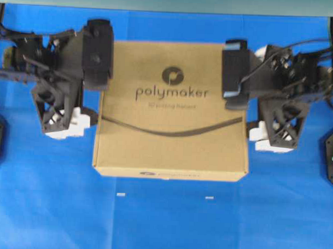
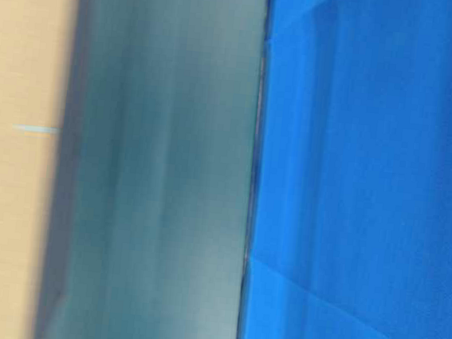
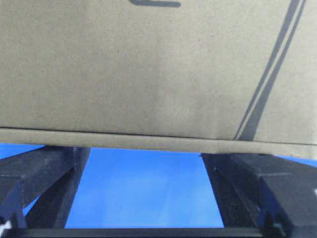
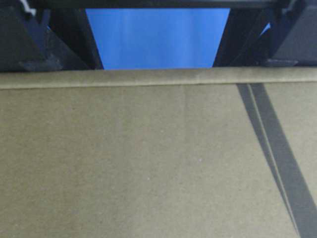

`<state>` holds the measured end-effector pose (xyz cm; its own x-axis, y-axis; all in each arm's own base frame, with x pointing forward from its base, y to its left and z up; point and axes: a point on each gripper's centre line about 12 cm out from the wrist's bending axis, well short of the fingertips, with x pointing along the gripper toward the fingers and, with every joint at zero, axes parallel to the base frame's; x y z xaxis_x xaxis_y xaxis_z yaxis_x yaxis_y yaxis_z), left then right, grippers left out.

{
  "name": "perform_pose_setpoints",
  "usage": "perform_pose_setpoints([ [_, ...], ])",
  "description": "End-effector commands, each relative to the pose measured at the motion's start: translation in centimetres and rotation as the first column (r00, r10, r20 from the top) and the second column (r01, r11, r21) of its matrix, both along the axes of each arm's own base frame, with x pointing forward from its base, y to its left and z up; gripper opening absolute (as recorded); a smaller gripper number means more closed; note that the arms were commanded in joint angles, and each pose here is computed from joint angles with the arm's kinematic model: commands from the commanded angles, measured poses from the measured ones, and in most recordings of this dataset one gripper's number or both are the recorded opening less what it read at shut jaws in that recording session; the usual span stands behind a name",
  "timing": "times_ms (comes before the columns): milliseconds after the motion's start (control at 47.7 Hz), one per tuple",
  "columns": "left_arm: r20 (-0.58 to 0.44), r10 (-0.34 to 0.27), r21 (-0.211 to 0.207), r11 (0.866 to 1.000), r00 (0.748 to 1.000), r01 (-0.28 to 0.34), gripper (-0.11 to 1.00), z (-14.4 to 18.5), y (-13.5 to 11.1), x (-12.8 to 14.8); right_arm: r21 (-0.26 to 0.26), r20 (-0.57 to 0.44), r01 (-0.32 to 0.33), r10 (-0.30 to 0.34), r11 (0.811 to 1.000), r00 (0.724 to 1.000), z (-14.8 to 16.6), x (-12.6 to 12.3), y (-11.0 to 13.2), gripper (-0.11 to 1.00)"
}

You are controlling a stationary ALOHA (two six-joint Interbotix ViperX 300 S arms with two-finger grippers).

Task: Lift up the cardboard box by clamping it between your arms.
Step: 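Raise both arms together, lifting the clamped box off the table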

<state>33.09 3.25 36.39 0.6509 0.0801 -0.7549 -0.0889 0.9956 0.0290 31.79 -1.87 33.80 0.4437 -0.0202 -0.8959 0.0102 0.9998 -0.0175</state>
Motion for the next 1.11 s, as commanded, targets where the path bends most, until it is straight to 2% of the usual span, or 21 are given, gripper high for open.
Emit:
perform_pose_setpoints([
  [0, 0.116, 0.024, -0.005, 1.000, 0.993, -0.024, 0.87, 4.2, 0.5, 1.1, 0.032, 0.090, 0.027, -0.029, 0.999, 0.996, 3.5, 1.1, 0.4, 0.99],
  [126, 0.127, 0.025, -0.005, 1.000, 0.992, -0.024, 0.87, 5.3, 0.5, 1.2, 0.032, 0.076, 0.028, -0.030, 0.999, 0.997, 4.2, 0.8, 0.4, 0.99],
  [712, 0.118, 0.026, -0.006, 1.000, 0.993, -0.025, 0.87, 5.1, 0.6, 1.3, 0.032, 0.061, 0.030, -0.032, 0.999, 0.998, 3.7, 0.7, 0.4, 0.99],
  [1089, 0.044, 0.021, -0.023, 1.000, 0.999, -0.020, 0.87, -0.4, 0.1, 2.1, 0.032, 0.076, 0.037, -0.040, 0.999, 0.996, -0.6, 1.0, 0.2, 0.99],
])
